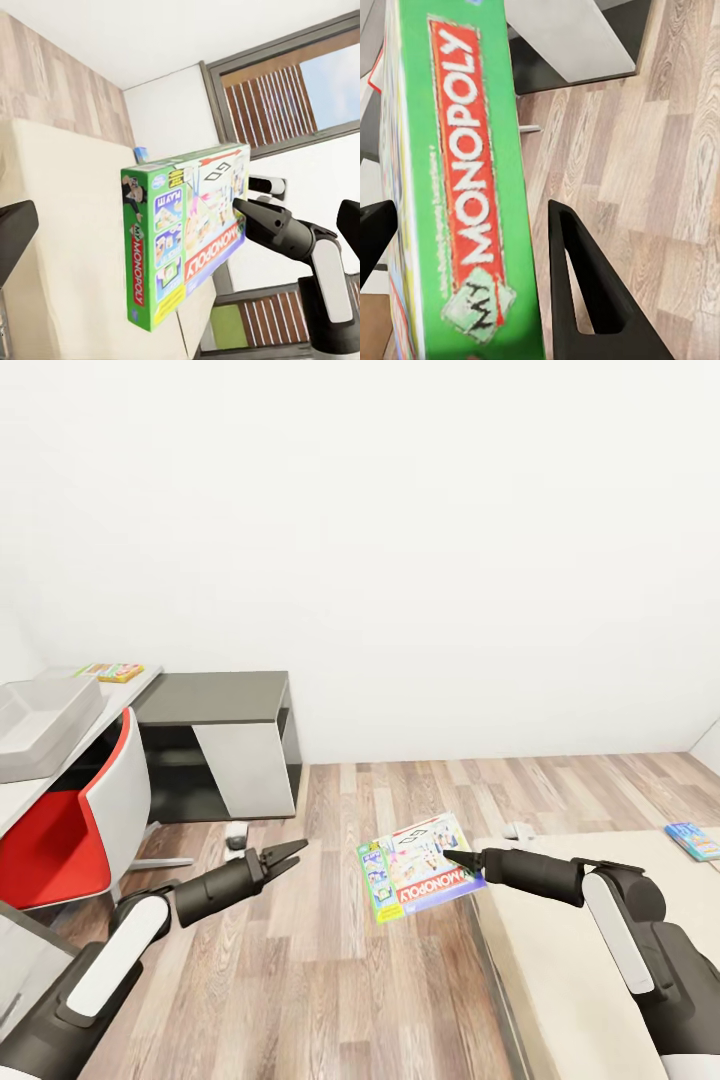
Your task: Put all the toys in the child's room - the three board games (two on the bed and one on the table), the two jigsaw puzzles on the table, and the tennis ball on the table - inside the toy box on the table in the child's room.
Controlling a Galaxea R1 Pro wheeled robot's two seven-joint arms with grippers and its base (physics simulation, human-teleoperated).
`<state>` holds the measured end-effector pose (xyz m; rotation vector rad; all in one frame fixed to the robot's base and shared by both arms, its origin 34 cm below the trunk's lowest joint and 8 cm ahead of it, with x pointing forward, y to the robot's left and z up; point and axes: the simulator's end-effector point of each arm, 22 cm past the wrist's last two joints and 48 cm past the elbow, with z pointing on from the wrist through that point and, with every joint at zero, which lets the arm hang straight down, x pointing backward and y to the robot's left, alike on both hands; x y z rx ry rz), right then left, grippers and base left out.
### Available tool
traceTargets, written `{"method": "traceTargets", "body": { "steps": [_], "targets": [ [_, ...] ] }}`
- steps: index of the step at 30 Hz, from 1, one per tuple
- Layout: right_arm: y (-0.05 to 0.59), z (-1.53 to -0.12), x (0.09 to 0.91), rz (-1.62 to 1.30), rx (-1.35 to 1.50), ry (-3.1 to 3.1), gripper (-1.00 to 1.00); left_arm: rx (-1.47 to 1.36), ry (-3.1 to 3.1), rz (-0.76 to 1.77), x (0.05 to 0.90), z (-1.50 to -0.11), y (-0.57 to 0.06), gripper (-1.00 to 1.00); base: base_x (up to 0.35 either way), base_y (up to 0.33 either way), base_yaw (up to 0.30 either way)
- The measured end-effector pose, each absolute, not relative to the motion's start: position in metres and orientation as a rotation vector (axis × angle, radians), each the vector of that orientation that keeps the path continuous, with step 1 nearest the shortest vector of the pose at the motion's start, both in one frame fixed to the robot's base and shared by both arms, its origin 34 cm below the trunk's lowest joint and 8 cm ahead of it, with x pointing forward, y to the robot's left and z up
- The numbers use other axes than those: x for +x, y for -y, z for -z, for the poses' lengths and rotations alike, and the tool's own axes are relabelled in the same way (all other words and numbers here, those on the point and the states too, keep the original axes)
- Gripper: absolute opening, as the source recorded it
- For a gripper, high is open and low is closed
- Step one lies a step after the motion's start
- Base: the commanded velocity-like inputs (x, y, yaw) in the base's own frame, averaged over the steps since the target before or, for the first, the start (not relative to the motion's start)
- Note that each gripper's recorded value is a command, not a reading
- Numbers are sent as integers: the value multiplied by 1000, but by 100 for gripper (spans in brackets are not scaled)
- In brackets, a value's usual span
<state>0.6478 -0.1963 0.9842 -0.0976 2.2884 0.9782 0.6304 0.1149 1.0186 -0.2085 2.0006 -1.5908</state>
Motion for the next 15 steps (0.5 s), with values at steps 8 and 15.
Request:
{"method": "traceTargets", "body": {
  "steps": [8, 15],
  "targets": [
    [197, -984, 648, -977, -97, -2289, -100, -243, -2013, 1594, 630, -1007, -126, 100, 0, 0, 0],
    [197, -985, 648, -978, -97, -2288, -100, -257, -2010, 1603, 629, -1003, -130, 100, 46, 11, 0]
  ]
}}
